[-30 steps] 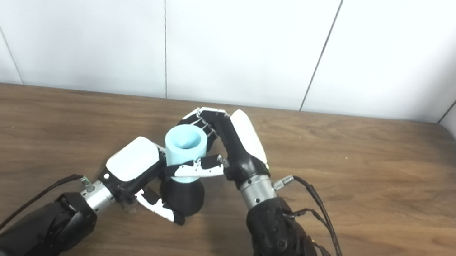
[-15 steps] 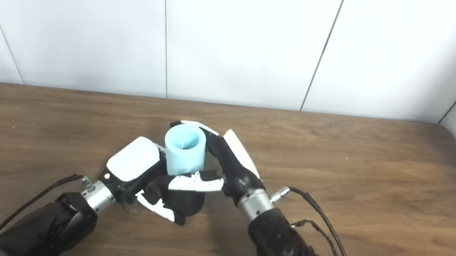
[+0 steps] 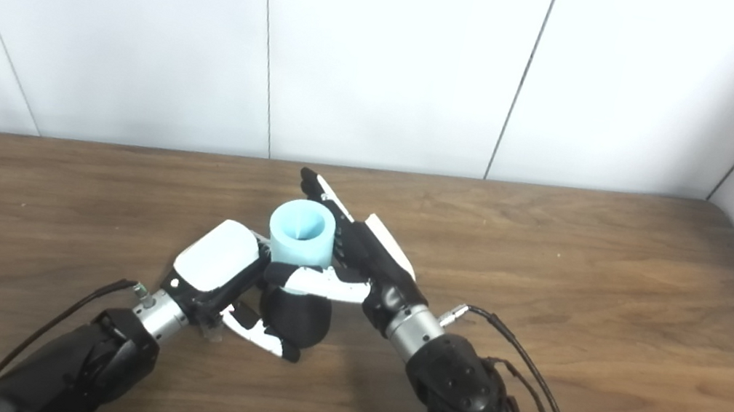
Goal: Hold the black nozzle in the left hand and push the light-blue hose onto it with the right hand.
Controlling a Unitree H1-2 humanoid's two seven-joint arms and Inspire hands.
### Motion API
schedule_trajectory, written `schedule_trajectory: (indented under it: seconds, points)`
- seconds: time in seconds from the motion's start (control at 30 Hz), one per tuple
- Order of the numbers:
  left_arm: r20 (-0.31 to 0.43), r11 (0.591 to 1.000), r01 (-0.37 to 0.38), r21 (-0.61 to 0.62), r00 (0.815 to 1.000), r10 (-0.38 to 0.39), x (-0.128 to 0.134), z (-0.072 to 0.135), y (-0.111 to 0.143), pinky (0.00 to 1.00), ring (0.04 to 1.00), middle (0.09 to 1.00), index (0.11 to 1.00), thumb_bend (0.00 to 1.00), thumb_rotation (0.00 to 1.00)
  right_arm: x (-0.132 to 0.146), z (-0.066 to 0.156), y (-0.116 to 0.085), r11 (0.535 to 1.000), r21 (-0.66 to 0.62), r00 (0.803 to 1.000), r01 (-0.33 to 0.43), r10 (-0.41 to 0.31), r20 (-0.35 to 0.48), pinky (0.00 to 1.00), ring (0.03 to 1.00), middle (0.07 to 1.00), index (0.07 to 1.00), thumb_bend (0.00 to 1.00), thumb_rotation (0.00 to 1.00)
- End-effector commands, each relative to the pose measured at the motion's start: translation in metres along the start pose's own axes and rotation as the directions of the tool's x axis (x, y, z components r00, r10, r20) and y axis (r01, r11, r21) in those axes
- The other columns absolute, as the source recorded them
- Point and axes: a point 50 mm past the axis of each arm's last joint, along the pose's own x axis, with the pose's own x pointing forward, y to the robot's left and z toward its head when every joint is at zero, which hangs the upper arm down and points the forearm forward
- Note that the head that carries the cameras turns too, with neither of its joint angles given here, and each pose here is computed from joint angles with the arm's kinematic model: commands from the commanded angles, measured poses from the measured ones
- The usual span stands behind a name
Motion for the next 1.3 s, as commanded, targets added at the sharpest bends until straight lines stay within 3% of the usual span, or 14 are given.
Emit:
schedule_trajectory:
  seconds: [0.0,0.1,0.17,0.3,0.4,0.57,0.7,0.83,1.03,1.27]
  points:
    - [-0.066,0.924,0.353,-0.148,0.929,-0.365,-0.087,0.036,-0.122,0.33,0.404,0.460,0.518,0.50,0.00,0.006,0.016,-0.016,0.998,0.013,0.992,0.065,-0.066,0.103,1.00,1.000,1.000,1.000,1.00,0.55]
    - [-0.067,0.924,0.353,-0.151,0.929,-0.365,-0.086,0.036,-0.122,0.33,0.406,0.456,0.526,0.50,0.00,0.004,0.014,-0.032,0.991,-0.003,0.983,0.132,-0.130,0.129,1.00,1.000,1.000,1.000,1.00,0.58]
    - [-0.066,0.923,0.353,-0.154,0.928,-0.366,-0.085,0.036,-0.122,0.33,0.407,0.457,0.518,0.50,0.00,0.001,0.013,-0.048,0.973,-0.073,0.964,0.218,-0.204,0.169,0.97,1.000,1.000,1.000,1.00,0.71]
    - [-0.064,0.923,0.356,-0.150,0.928,-0.368,-0.085,0.036,-0.122,0.32,0.403,0.454,0.517,0.50,0.00,-0.006,0.025,-0.063,0.923,-0.202,0.916,0.329,-0.260,0.306,0.98,1.000,1.000,1.000,1.00,0.83]
    - [-0.062,0.919,0.364,-0.152,0.924,-0.376,-0.085,0.036,-0.121,0.33,0.410,0.457,0.516,0.50,0.00,-0.015,0.053,-0.064,0.867,-0.311,0.874,0.390,-0.242,0.421,1.00,1.000,1.000,0.991,0.98,0.85]
    - [-0.058,0.920,0.359,-0.158,0.927,-0.371,-0.084,0.037,-0.121,0.33,0.405,0.455,0.515,0.50,0.00,-0.029,0.091,-0.060,0.779,-0.457,0.838,0.430,-0.156,0.523,0.98,0.996,0.980,0.990,0.94,0.89]
    - [-0.056,0.920,0.361,-0.154,0.926,-0.373,-0.083,0.037,-0.120,0.34,0.415,0.462,0.513,0.50,0.00,-0.039,0.102,-0.056,0.726,-0.541,0.833,0.424,-0.079,0.548,0.98,1.000,0.973,0.965,0.89,0.86]
    - [-0.053,0.922,0.360,-0.145,0.927,-0.371,-0.083,0.037,-0.120,0.35,0.418,0.469,0.507,0.50,0.00,-0.049,0.102,-0.058,0.670,-0.632,0.848,0.390,0.006,0.531,0.91,1.000,0.958,0.949,0.90,0.89]
    - [-0.054,0.920,0.363,-0.146,0.926,-0.374,-0.083,0.037,-0.119,0.33,0.408,0.462,0.512,0.50,0.00,-0.054,0.097,-0.055,0.575,-0.730,0.854,0.370,0.100,0.511,0.97,1.000,0.981,0.956,0.90,0.95]
    - [-0.056,0.920,0.368,-0.135,0.924,-0.378,-0.082,0.037,-0.119,0.34,0.410,0.463,0.512,0.50,0.00,-0.053,0.105,-0.039,0.415,-0.824,0.858,0.385,0.167,0.485,0.99,1.000,0.943,0.917,0.86,0.86]
